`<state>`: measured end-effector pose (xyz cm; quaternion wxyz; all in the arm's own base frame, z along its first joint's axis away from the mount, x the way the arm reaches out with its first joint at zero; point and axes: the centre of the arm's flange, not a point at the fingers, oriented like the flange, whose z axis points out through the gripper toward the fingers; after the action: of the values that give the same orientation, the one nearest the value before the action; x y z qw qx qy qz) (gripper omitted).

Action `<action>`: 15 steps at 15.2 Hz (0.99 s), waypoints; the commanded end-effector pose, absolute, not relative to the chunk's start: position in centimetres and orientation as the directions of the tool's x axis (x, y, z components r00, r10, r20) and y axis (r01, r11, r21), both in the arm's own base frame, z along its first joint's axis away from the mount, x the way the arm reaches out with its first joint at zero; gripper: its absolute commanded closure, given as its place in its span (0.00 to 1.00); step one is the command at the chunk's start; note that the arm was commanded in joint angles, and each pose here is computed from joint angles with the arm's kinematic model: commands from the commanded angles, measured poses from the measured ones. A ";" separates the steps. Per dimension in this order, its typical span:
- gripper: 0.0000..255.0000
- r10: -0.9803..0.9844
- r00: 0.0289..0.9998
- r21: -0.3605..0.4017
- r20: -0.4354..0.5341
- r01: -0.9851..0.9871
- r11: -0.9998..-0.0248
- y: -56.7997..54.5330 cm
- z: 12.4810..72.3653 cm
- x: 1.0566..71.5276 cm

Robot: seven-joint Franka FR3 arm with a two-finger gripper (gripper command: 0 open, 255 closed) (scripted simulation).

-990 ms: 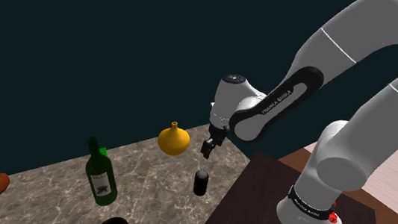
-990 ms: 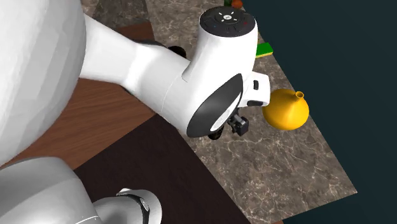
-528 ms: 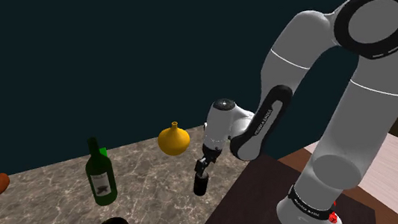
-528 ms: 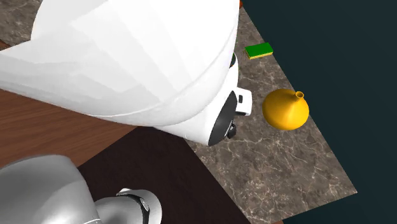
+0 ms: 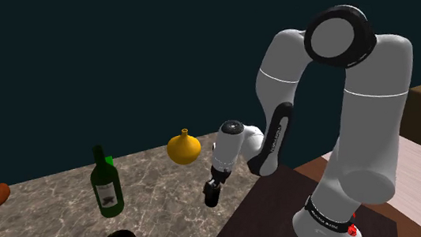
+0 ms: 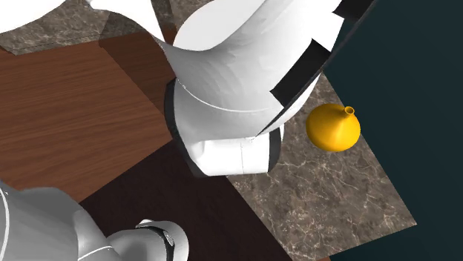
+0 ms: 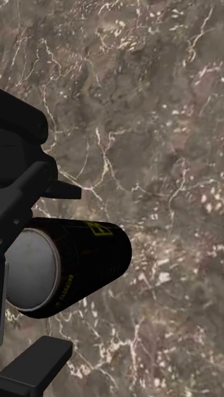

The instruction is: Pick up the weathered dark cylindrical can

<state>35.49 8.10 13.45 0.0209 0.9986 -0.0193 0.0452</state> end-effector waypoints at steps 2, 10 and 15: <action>0.00 -0.036 0.995 0.041 0.091 -0.040 -0.998 8.0 12.0 35.5; 1.00 -0.036 0.995 0.040 0.091 -0.040 -0.998 8.0 12.0 35.4; 1.00 -0.036 0.995 0.041 0.091 -0.040 -0.998 8.0 13.1 35.5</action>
<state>35.45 8.00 12.70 0.0205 0.9986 -0.0188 0.0457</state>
